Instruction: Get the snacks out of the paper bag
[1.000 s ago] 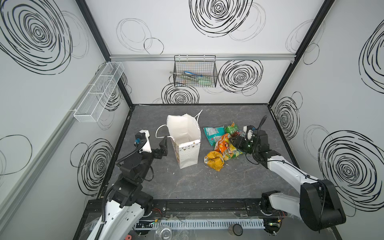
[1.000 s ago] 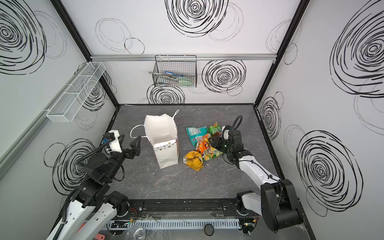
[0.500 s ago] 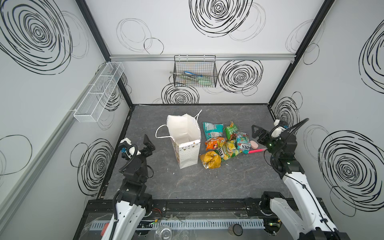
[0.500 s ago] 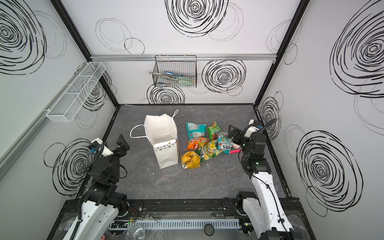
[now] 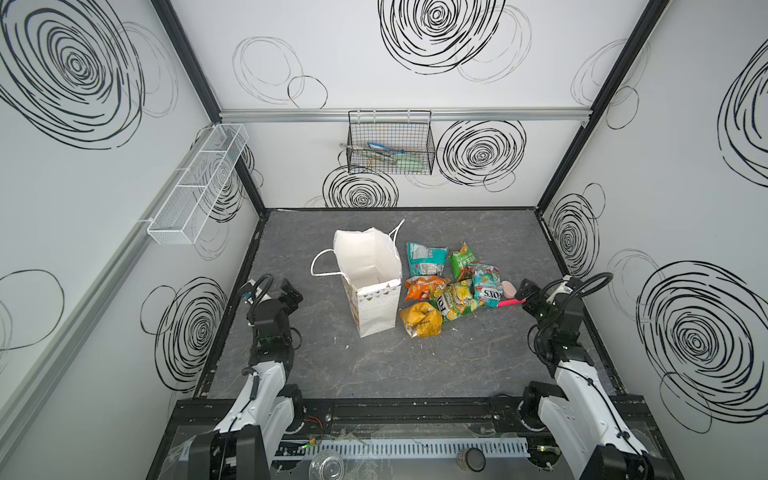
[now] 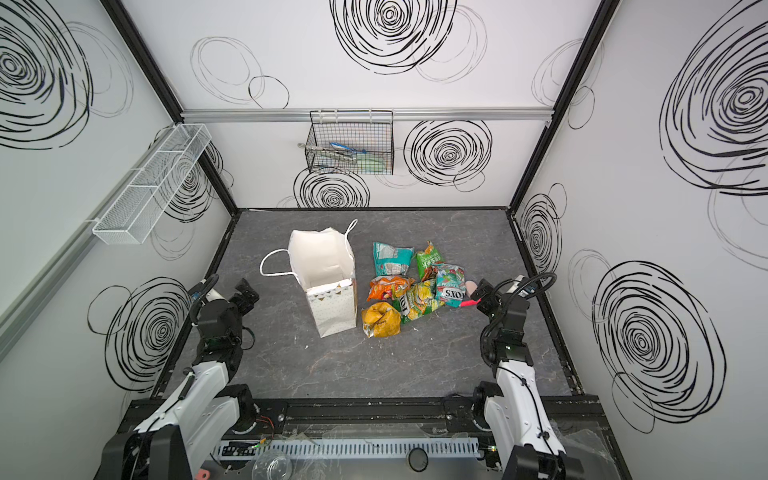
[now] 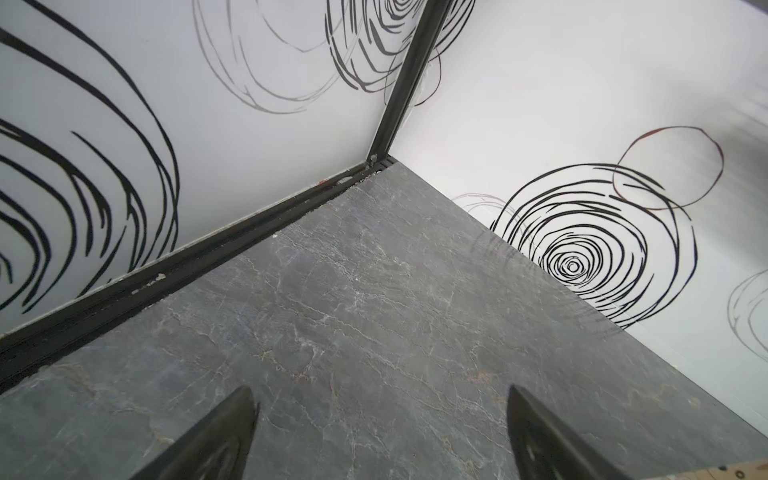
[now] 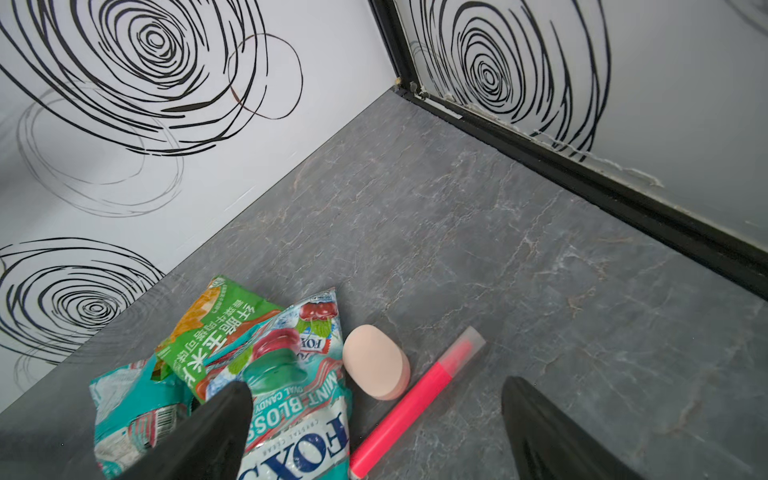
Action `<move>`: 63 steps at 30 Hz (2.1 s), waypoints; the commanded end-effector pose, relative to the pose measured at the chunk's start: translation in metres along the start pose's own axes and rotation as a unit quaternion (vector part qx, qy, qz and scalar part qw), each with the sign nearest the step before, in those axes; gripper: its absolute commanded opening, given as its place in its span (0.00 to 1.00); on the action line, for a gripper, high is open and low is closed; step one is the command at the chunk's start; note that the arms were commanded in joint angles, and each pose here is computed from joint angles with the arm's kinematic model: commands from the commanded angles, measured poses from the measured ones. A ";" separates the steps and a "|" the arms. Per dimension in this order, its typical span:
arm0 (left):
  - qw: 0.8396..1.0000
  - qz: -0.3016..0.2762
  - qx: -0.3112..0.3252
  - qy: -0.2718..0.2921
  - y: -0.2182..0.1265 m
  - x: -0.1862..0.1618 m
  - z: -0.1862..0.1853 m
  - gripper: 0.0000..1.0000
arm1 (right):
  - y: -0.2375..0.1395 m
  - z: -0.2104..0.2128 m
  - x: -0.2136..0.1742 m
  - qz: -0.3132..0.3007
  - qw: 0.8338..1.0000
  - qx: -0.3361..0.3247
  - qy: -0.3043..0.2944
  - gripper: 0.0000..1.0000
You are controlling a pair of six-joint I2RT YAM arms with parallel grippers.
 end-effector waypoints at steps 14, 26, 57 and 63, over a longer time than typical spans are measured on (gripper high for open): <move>0.982 -0.060 -0.068 0.164 0.018 -0.028 -0.067 0.96 | 0.067 0.050 0.008 -0.062 0.974 -0.071 -0.207 0.97; 0.973 -0.086 -0.129 0.168 0.015 -0.021 -0.063 0.96 | 0.048 0.047 0.008 -0.132 0.968 -0.050 -0.208 0.97; 0.957 -0.073 -0.171 0.223 0.014 -0.047 -0.080 0.96 | 0.069 0.046 -0.004 -0.091 0.975 0.016 -0.203 0.97; 0.957 -0.073 -0.172 0.223 0.014 -0.047 -0.080 0.96 | 0.068 0.045 -0.005 -0.092 0.975 0.016 -0.203 0.97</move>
Point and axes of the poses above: each gripper's point midway between its finger pads, its own y axis out along the fingers, its own z axis along the line the jaws close on, x = y × z, the point moved 3 cm from there along -y, back along the fingers, and after that the axes turned 14 degrees about -y, right-handed, at the moved point
